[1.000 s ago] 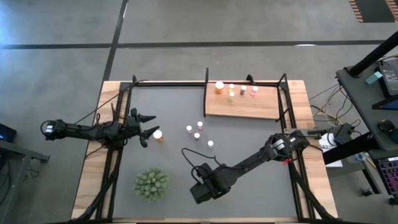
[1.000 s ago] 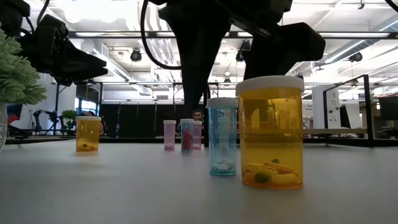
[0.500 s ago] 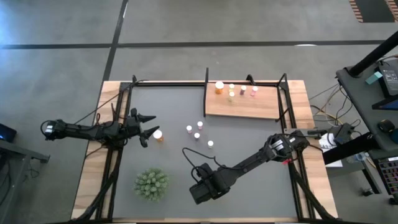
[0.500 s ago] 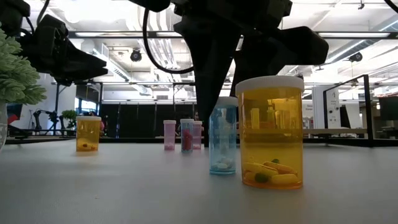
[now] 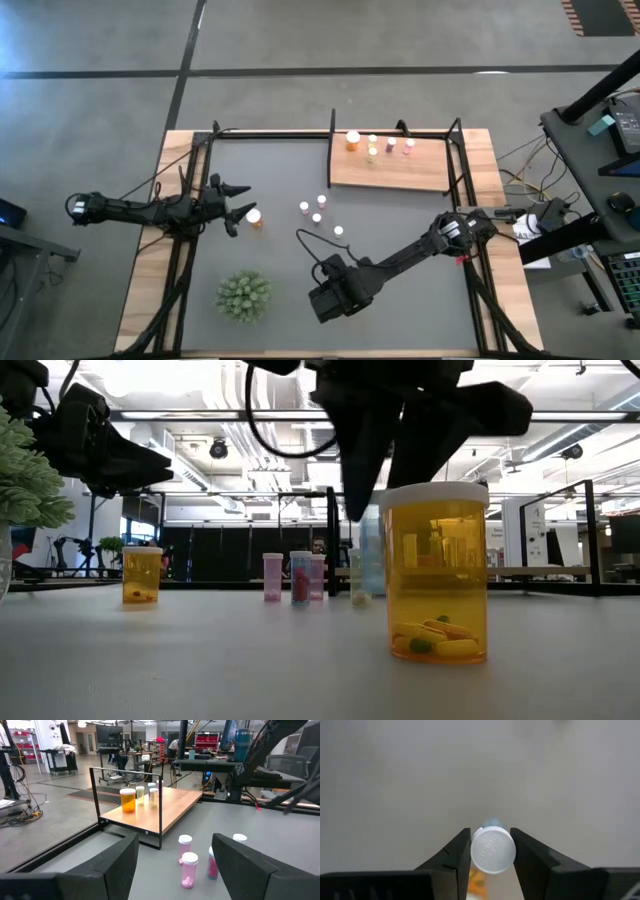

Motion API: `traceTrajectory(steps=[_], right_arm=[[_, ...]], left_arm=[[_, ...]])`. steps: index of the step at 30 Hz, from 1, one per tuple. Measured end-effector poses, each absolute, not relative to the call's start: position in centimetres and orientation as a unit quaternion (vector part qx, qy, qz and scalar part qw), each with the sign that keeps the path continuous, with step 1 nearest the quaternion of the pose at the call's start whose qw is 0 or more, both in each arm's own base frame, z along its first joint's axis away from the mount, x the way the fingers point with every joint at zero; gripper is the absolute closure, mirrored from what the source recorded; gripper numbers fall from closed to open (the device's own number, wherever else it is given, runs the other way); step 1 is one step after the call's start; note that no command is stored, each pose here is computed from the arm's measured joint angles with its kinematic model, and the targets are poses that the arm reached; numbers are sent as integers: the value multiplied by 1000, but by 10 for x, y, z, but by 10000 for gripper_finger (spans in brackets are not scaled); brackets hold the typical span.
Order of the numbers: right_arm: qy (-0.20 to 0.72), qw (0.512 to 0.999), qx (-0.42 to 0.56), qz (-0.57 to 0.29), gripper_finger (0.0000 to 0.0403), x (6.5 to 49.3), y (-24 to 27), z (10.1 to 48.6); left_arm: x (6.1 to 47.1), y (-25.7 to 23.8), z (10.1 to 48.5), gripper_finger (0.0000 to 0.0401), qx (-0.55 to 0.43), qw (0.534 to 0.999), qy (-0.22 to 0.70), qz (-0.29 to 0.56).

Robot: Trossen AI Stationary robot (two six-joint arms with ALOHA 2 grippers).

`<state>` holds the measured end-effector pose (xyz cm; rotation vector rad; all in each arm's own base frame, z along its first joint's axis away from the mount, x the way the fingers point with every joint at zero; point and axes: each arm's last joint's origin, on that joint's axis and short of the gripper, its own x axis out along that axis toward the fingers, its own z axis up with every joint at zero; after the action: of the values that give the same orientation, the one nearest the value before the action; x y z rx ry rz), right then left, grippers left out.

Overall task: Pick and place medicine bottles onto shelf by color
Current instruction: Put the bottom blue pill bottle on the shelf aligned with the other blue pill bottle

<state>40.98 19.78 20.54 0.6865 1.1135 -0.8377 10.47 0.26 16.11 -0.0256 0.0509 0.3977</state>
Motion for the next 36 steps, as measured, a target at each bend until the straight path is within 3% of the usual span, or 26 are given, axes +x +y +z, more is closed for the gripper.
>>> traceTrajectory(steps=[6,16,28,36], right_arm=[[497,706,273,-424,295,395,178,229],[441,691,297,-490,297,350,132,255],[354,625,395,-573,297,276,5,267],[313,611,457,-566,295,245,-74,244]], left_arm=[[105,3,161,163,-13,980,25,197],[105,3,161,163,-13,980,25,198],[105,3,161,163,-13,980,25,198],[105,3,161,163,-13,980,25,198]])
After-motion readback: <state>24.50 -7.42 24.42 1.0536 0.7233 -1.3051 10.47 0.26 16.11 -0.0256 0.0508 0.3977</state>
